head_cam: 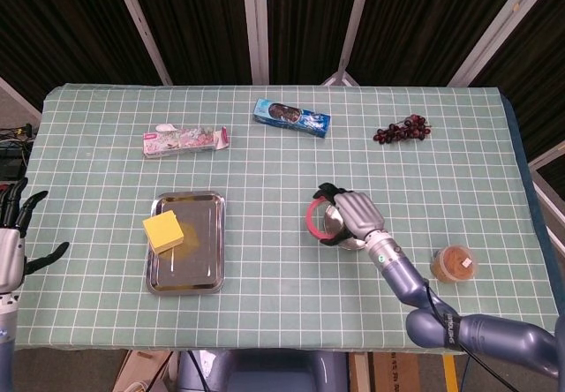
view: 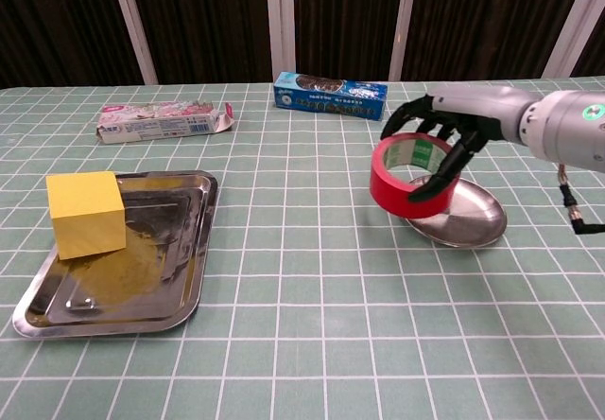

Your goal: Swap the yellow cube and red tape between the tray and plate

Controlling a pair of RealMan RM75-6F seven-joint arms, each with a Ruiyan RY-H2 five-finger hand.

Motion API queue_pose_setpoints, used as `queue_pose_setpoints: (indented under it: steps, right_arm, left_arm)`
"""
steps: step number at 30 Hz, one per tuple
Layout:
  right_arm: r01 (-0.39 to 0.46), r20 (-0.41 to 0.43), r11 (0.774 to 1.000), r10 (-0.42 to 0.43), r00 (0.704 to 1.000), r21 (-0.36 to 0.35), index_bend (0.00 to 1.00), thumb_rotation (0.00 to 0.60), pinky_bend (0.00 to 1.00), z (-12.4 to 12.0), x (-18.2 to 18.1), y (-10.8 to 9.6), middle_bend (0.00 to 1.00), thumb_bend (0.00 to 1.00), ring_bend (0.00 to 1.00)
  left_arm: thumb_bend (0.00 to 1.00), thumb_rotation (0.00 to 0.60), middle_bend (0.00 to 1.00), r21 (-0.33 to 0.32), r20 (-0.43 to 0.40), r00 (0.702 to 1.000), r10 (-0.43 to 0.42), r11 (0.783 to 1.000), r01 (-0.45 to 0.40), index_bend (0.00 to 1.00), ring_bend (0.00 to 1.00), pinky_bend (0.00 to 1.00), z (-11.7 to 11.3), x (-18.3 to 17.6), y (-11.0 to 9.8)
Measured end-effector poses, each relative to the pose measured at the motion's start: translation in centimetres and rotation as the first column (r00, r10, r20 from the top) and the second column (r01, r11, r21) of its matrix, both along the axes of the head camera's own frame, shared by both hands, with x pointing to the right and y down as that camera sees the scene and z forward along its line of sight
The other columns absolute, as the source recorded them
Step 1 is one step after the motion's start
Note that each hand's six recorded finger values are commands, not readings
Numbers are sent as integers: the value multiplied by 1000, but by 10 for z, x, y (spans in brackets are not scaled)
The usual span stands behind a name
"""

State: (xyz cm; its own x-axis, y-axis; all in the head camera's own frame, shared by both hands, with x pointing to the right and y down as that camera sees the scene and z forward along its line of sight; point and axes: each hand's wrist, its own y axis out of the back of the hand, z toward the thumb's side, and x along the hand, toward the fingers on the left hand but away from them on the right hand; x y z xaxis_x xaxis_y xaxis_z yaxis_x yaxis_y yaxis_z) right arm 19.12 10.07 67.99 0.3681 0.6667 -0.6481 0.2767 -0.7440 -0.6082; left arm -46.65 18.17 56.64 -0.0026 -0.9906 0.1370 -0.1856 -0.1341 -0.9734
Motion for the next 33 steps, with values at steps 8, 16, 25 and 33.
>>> queue_pose_setpoints:
  steps: [8,16,25,33]
  right_arm:
    - [-26,-19,999,25,999,-46,308,600,542,15,29,3,178,236,390]
    - [-19,-43,999,16,999,-49,287,600,427,28,46,1,175,236,274]
    - [4,-61,995,-10,998,-100,40,600,123,36,52,5,0,10,0]
    - [-57,0,998,57,998,-36,0,600,41,19,48,-7,0,0,0]
  left_arm:
    - [14,600,0,20,22,1000,-12,1000,12,193,0,54,-3,-3,-1]
    - [15,600,0,22,34,999,-3,1000,2,193,0,54,-2,0,0]
    - [15,600,0,19,35,999,0,1000,-1,194,0,54,-2,1,1]
    - [15,600,0,16,36,999,-1,1000,1,194,0,54,0,0,0]
